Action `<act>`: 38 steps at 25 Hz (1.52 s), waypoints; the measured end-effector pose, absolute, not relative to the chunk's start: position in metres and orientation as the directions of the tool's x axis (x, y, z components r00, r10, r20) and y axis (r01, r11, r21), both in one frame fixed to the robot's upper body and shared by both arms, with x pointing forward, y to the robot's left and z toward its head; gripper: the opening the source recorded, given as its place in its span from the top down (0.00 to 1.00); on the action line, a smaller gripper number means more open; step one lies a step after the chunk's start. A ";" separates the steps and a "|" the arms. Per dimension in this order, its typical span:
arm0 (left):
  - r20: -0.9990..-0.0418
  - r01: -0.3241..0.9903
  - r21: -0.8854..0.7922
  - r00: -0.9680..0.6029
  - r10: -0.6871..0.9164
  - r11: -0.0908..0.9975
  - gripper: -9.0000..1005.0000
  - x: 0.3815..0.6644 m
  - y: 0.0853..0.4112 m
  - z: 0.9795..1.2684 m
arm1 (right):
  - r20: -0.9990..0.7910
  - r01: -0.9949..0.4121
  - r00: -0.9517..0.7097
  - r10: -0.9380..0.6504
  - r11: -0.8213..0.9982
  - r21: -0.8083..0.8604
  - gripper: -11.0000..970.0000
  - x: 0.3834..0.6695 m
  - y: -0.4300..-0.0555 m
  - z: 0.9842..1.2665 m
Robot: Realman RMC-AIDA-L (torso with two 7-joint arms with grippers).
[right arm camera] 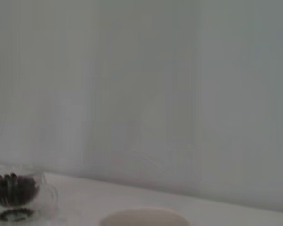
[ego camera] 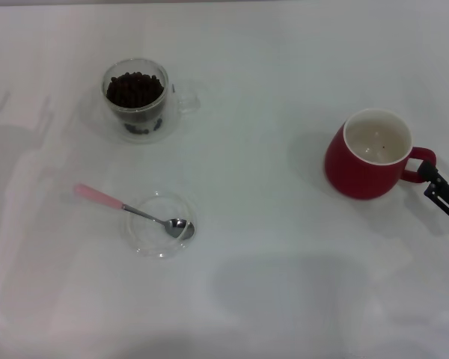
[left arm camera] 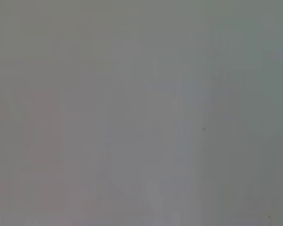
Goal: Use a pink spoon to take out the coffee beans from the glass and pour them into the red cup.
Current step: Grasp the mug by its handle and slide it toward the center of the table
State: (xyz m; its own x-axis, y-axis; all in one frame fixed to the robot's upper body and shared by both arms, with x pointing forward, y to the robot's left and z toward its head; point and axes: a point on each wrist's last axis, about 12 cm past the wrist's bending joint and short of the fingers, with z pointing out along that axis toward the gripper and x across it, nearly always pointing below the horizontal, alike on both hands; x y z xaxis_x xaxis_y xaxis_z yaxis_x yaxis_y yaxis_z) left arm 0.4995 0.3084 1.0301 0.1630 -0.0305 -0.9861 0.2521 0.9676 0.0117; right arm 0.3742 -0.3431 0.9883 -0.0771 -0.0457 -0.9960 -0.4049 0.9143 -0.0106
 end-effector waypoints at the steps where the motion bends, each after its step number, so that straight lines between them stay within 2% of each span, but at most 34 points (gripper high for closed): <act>1: -0.986 0.251 0.011 0.162 -0.030 0.968 0.30 0.499 0.309 1.030 | -0.995 -0.401 -0.087 -0.051 0.916 -0.012 0.20 0.375 -0.343 0.987; 20: -0.989 0.243 -0.002 0.146 -0.039 0.970 0.30 0.493 0.308 1.025 | -0.969 -0.376 -0.174 -0.177 0.921 -0.101 0.20 0.399 -0.341 0.972; 25: -0.989 0.242 -0.003 0.146 -0.039 0.970 0.30 0.493 0.308 1.025 | -0.968 -0.378 -0.167 -0.190 0.919 -0.115 0.43 0.399 -0.342 0.973; 38: -0.987 0.250 -0.006 0.151 -0.045 0.968 0.30 0.495 0.307 1.027 | -0.970 -0.427 -0.120 -0.210 0.893 -0.141 0.69 0.398 -0.337 0.976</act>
State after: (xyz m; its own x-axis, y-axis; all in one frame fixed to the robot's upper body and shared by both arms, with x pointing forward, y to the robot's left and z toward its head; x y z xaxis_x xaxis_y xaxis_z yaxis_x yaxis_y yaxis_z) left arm 0.4955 0.3065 1.0270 0.1510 -0.0453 -0.9875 0.2496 0.9683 -0.0062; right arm 0.3982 -0.3367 0.9762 -0.1195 -0.2098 -0.9704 -0.4266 0.8935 -0.1406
